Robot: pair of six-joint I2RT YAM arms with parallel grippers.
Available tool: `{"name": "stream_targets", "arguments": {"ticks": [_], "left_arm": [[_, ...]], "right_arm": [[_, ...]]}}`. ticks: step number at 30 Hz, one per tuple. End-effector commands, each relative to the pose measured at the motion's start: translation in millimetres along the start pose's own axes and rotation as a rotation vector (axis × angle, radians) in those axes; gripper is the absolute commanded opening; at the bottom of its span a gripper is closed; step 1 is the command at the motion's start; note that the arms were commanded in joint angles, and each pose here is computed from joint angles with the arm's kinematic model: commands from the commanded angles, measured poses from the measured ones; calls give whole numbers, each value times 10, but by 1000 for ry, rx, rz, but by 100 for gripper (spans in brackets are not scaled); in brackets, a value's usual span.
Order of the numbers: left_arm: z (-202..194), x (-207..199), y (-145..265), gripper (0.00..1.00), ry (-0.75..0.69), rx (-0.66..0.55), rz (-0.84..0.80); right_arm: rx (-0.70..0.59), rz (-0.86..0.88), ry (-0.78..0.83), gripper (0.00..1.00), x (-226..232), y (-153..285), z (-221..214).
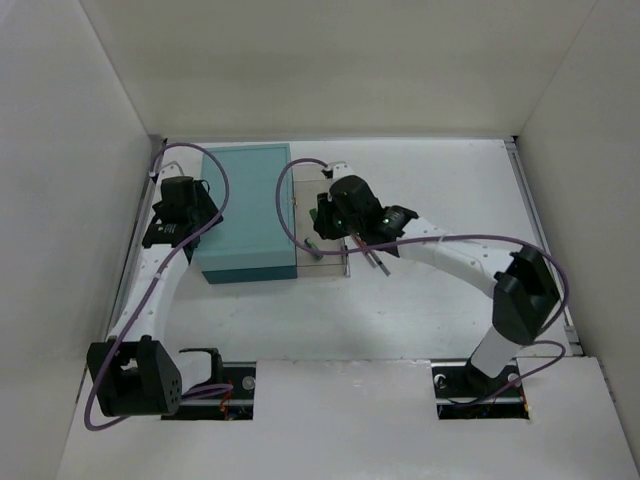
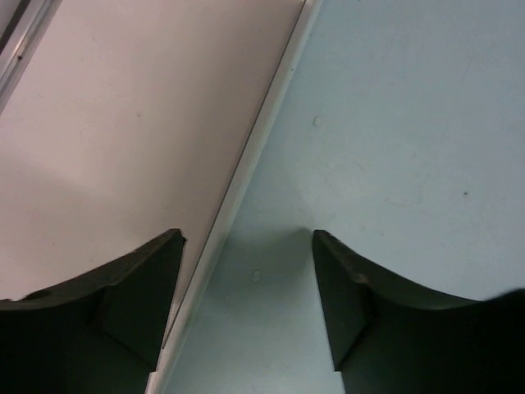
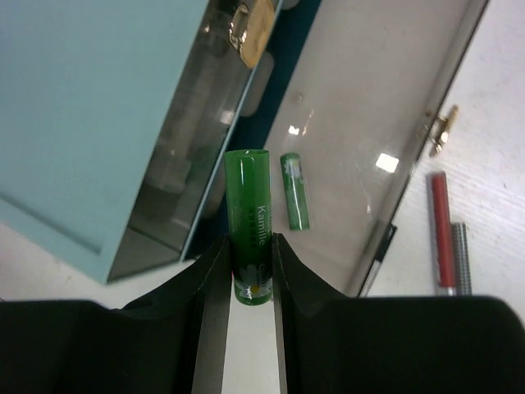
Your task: Organize the makeup
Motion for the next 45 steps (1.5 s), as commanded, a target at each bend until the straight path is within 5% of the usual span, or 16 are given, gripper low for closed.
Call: {"name": "stream_targets", "arguments": {"ticks": [1, 8, 12, 16, 20, 26, 33, 45], "left_arm": [[-21, 37, -83, 58, 18, -8, 3], [-139, 149, -219, 31, 26, 11, 34], [-199, 195, -270, 24, 29, 19, 43], [-220, 240, -298, 20, 38, 20, 44], [-210, 277, -298, 18, 54, 10, 27], [-195, 276, -322, 16, 66, 13, -4], [-187, 276, -391, 15, 63, 24, -8], [-188, 256, -437, 15, 48, 32, -27]], "right_arm": [[-50, 28, -3, 16, 82, -211, 240], [17, -29, -44, 22, -75, -676, 164], [49, -39, -35, 28, -111, -785, 75], [91, -50, -26, 51, -147, -803, -38], [77, -42, -19, 61, -184, -616, 4], [29, -98, -45, 64, -558, -181, 87], [132, -232, -68, 59, -1268, 21, -430], [322, -305, -17, 53, -1449, 26, -1187]]}}
Point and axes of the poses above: each gripper's point midway between its finger pads, its own y axis back along the fingers, its own x axis along the line the jaws close on, z = x × y, the point moved 5 cm from there along y, back along the fingers, and after that the axes turned 3 degrees about y, right-handed, at the moved point
